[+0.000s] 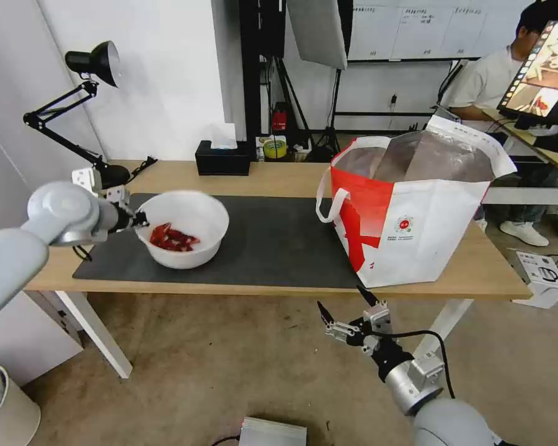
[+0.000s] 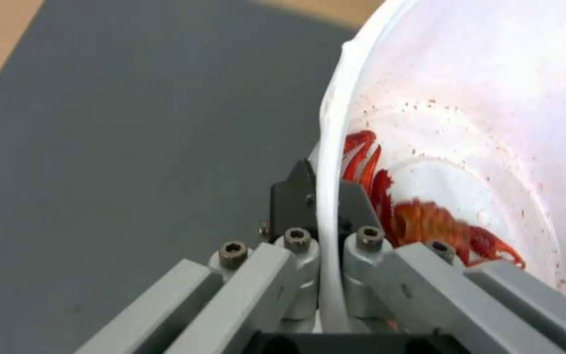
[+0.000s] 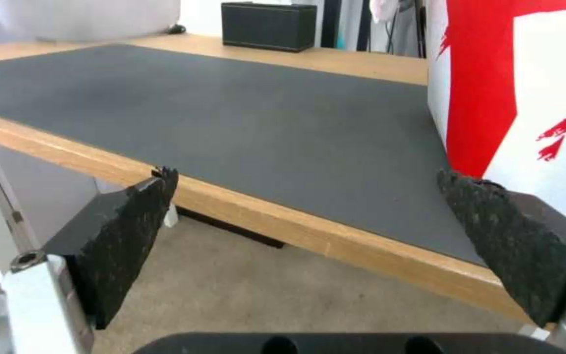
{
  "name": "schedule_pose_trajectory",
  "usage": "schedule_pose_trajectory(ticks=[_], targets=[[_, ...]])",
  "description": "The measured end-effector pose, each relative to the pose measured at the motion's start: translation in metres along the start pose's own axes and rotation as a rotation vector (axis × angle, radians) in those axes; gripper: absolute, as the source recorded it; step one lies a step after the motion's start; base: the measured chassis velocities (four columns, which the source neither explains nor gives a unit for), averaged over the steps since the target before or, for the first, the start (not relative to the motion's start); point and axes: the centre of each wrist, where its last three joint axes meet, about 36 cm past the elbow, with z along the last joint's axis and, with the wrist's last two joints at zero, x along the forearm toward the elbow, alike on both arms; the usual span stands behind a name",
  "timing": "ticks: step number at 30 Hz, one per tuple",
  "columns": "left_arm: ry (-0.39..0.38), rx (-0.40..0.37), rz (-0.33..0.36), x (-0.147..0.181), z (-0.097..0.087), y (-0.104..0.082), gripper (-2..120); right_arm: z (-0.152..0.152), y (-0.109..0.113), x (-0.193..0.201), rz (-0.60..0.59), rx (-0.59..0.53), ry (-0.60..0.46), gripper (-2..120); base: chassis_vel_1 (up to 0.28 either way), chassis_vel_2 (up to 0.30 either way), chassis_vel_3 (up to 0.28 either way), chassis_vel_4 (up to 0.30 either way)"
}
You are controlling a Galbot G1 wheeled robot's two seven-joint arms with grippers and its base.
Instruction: Pick up the trash from the table and place it into the takeout bag.
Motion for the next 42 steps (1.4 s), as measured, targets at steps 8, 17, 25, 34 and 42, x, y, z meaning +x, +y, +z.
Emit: schedule_pose_trajectory(ticks=[8, 17, 25, 34, 42], targets=[[-0.086, -0.035, 0.14, 0.042, -0.04, -0.066, 0, 0.0, 0.0, 0.0, 0.0, 0.0, 0.0, 100, 0.0, 0.0, 0.0, 0.0], [-0.149, -0.095, 0.285, 0.071, -0.082, -0.166, 0, 0.0, 0.0, 0.0, 0.0, 0.0, 0.0, 100, 0.0, 0.0, 0.0, 0.0], [-0.15, -0.143, 0.359, 0.073, -0.102, -0.244, 0, 0.0, 0.0, 0.0, 0.0, 0.0, 0.0, 100, 0.0, 0.0, 0.0, 0.0], [-0.142, -0.167, 0.403, 0.077, -0.108, -0.295, 0, 0.0, 0.0, 0.0, 0.0, 0.0, 0.0, 100, 0.0, 0.0, 0.0, 0.0], [-0.13, -0.168, 0.366, 0.039, -0.101, -0.357, 0, 0.0, 0.0, 0.0, 0.0, 0.0, 0.0, 100, 0.0, 0.0, 0.0, 0.0]])
